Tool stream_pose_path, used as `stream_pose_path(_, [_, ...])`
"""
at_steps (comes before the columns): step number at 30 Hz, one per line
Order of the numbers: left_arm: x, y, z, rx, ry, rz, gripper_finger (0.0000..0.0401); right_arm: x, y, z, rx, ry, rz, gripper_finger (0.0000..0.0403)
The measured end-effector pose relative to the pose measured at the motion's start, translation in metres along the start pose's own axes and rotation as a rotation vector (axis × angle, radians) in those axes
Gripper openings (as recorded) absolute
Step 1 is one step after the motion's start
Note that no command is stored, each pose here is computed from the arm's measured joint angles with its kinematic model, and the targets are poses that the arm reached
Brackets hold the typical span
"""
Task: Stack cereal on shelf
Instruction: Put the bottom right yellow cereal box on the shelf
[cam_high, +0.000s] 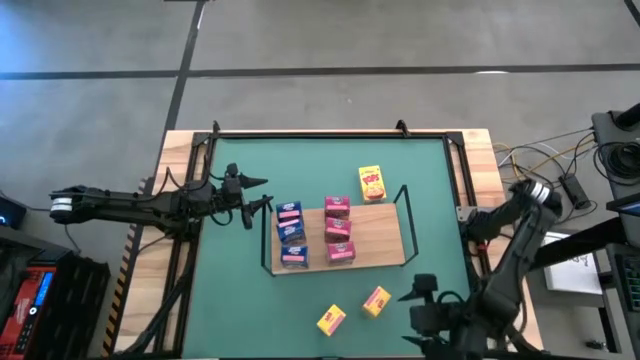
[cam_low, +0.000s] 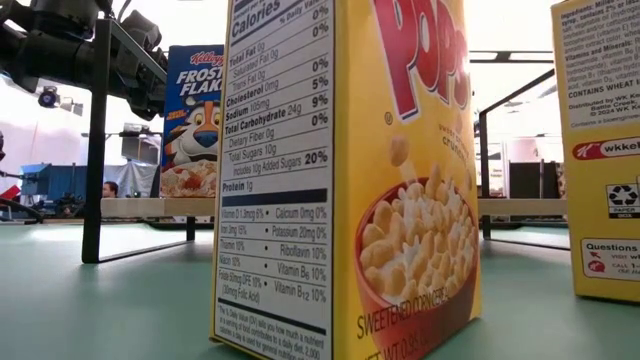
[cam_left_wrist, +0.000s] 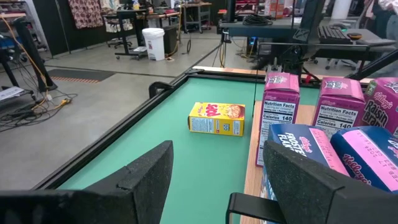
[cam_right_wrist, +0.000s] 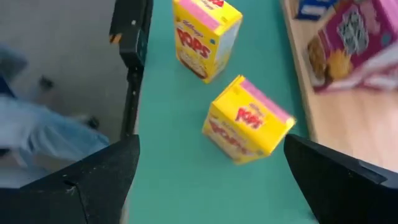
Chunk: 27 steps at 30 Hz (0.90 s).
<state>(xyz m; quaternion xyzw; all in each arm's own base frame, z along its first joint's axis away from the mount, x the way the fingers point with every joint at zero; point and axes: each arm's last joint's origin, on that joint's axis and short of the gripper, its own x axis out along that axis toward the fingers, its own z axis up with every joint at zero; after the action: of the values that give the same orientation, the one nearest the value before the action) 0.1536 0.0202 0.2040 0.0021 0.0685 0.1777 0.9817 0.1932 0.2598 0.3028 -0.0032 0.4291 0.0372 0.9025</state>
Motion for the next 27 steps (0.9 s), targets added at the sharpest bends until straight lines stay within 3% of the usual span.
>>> stream_pose_path(2, [0.000, 0.000, 0.000, 0.000, 0.000, 0.000, 0.0233, 0.000, -0.005, 0.005, -0.093, 0.015, 0.020, 0.0387])
stream_pose_path(8, [0.000, 0.000, 0.000, 0.000, 0.000, 0.000, 0.0233, 0.021, -0.007, 0.008, -0.565, 0.070, 0.031, 0.0387])
stream_pose_path(10, [0.000, 0.000, 0.000, 0.000, 0.000, 0.000, 0.0233, 0.034, -0.007, 0.008, -0.639, 0.103, 0.034, 0.0387])
stream_pose_path(18, [0.000, 0.000, 0.000, 0.000, 0.000, 0.000, 0.0233, 0.082, -0.025, 0.016, -0.704, 0.237, 0.026, 0.0387])
stream_pose_path(27, [0.000, 0.000, 0.000, 0.000, 0.000, 0.000, 0.0233, 0.090, -0.049, 0.031, -0.640, 0.282, 0.065, 0.0386])
